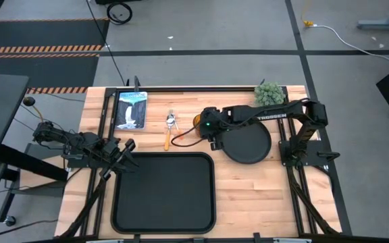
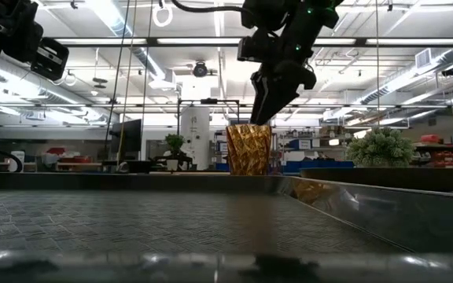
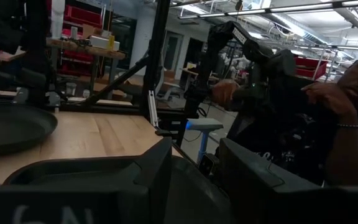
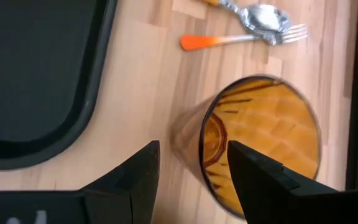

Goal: Pick and place plate/cup/fork/spoon on tray
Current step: Put the orange cup on the top right of the black serving tray

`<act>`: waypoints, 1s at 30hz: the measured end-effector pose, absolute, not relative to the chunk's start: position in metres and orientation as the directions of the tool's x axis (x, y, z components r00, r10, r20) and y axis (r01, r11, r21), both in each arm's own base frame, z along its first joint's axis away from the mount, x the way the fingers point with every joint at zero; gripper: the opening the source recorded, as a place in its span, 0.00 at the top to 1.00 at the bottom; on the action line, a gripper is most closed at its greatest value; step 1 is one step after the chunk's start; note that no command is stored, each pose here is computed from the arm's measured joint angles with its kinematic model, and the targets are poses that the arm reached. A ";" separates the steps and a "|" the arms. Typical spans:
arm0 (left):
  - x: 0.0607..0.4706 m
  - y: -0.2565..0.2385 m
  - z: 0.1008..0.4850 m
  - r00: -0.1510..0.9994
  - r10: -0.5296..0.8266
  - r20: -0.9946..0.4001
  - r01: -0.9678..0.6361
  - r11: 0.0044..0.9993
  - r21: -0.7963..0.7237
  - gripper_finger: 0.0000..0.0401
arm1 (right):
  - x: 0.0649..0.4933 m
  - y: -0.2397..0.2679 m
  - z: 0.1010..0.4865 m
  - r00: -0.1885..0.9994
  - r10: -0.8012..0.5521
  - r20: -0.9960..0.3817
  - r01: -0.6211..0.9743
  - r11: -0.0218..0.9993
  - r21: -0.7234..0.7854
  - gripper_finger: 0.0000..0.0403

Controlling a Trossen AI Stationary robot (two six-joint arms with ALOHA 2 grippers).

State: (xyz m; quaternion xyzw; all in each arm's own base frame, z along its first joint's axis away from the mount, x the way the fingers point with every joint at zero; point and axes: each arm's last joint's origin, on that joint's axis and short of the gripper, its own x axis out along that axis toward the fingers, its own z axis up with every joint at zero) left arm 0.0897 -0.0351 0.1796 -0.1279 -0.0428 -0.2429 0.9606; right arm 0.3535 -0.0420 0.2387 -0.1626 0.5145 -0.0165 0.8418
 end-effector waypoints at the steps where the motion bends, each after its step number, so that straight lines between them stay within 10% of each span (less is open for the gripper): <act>1: 0.090 -0.035 0.180 0.878 -0.456 0.145 0.478 0.849 -0.225 0.65 | 0.354 -0.042 0.237 0.469 -0.195 -0.862 -0.140 0.947 -0.290 0.52; 30: 0.090 -0.035 0.179 0.879 -0.455 0.144 0.477 0.850 -0.225 0.65 | 0.354 -0.049 0.228 0.422 -0.191 -0.886 -0.189 0.938 -0.292 0.92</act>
